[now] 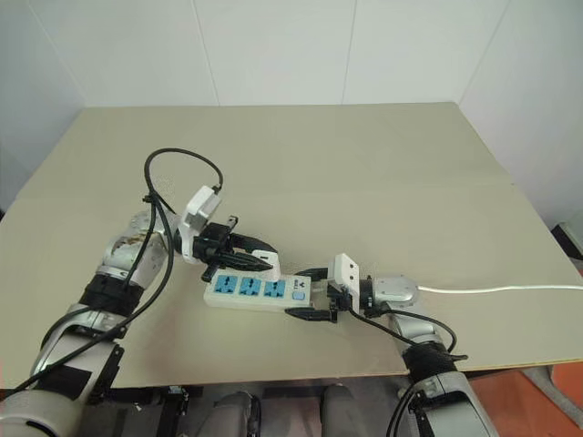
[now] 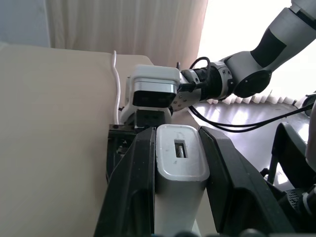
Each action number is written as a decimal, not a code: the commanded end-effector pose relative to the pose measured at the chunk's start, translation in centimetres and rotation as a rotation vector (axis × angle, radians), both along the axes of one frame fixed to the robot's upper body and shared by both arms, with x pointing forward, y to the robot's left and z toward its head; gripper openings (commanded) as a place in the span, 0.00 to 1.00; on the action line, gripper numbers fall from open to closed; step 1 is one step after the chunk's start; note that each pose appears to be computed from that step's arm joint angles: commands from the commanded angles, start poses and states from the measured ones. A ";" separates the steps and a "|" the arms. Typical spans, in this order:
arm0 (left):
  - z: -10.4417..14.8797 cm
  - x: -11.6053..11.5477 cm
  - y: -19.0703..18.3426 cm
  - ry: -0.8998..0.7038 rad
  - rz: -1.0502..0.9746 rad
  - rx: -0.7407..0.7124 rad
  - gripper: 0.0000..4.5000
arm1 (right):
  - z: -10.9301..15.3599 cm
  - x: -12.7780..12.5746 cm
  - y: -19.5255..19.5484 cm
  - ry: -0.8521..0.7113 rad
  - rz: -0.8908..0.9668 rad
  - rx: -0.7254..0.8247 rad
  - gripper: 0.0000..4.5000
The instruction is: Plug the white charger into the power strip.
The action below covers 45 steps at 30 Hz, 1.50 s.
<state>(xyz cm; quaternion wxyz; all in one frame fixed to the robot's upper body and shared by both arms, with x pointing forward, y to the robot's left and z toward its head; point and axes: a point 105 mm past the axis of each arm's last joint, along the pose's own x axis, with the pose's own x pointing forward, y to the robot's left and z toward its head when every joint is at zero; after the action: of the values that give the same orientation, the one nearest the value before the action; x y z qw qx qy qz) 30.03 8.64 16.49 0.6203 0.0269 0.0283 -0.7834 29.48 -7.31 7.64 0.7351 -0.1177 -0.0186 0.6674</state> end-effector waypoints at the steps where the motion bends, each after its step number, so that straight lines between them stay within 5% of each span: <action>1: 1.0 -0.8 0.1 -0.018 -0.025 -0.030 0.23 | -1.0 -0.8 0.7 0.025 0.053 -0.009 0.76; 45: -1.6 -1.6 -0.5 -0.058 0.014 0.010 0.23 | -1.5 -0.3 0.5 0.055 0.080 -0.062 0.76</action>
<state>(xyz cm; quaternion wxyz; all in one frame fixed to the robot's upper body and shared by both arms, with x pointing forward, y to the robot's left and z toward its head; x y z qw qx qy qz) 28.42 8.22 14.00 0.6250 0.0392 0.0378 -0.7788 29.60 -7.33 7.20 0.7118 -0.1293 -0.0061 0.6904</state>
